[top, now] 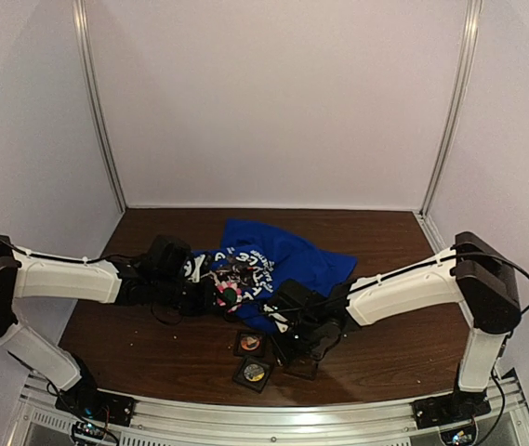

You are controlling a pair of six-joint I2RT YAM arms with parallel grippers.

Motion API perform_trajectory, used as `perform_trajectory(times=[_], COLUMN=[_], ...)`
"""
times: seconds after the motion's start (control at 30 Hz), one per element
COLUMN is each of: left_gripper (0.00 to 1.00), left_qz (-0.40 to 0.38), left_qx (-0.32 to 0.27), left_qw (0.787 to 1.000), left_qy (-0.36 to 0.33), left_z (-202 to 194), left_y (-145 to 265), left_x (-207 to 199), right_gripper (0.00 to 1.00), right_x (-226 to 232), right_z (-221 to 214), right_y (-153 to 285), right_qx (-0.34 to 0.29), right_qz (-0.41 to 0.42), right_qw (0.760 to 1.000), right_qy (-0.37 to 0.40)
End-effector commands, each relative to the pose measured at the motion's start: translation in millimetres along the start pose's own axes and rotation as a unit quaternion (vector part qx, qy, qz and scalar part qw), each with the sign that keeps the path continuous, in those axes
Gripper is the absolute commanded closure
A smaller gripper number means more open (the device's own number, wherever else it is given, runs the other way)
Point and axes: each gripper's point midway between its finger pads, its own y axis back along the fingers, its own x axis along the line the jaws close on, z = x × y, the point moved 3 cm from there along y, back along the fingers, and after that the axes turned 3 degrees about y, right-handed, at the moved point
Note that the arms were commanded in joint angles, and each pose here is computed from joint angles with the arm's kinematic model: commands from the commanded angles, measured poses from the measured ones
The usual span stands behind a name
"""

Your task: Remove the brooch from the garment

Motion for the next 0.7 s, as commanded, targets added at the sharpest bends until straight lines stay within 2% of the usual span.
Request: perform_trajectory(times=[0.0,0.17,0.3,0.57,0.67], left_gripper=[1.00,1.00,1.00,1.00,0.92], left_qz=[-0.022,-0.062,-0.075,-0.056,-0.046], left_qx=[0.001,0.001,0.033,0.072,0.079], left_qw=[1.000,0.997,0.996,0.996,0.996], left_qy=[-0.010,-0.036,-0.035,-0.006,0.006], left_z=[21,45,47,29,21], left_y=[-10,-23,-39,-58,-63], left_x=[-8,-32,-36,-12,-1], right_gripper=[1.00,1.00,1.00,1.00,1.00], right_x=[-4,-12,-18,-25,-26], right_z=[18,33,42,52,58], right_y=[25,49,63,79,85], right_qx=[-0.042,-0.080,-0.104,-0.134,-0.148], right_qz=[-0.033,-0.037,-0.032,-0.011,0.005], right_qw=[0.998,0.994,0.990,0.983,0.979], right_qy=[-0.027,-0.062,-0.087,-0.126,-0.139])
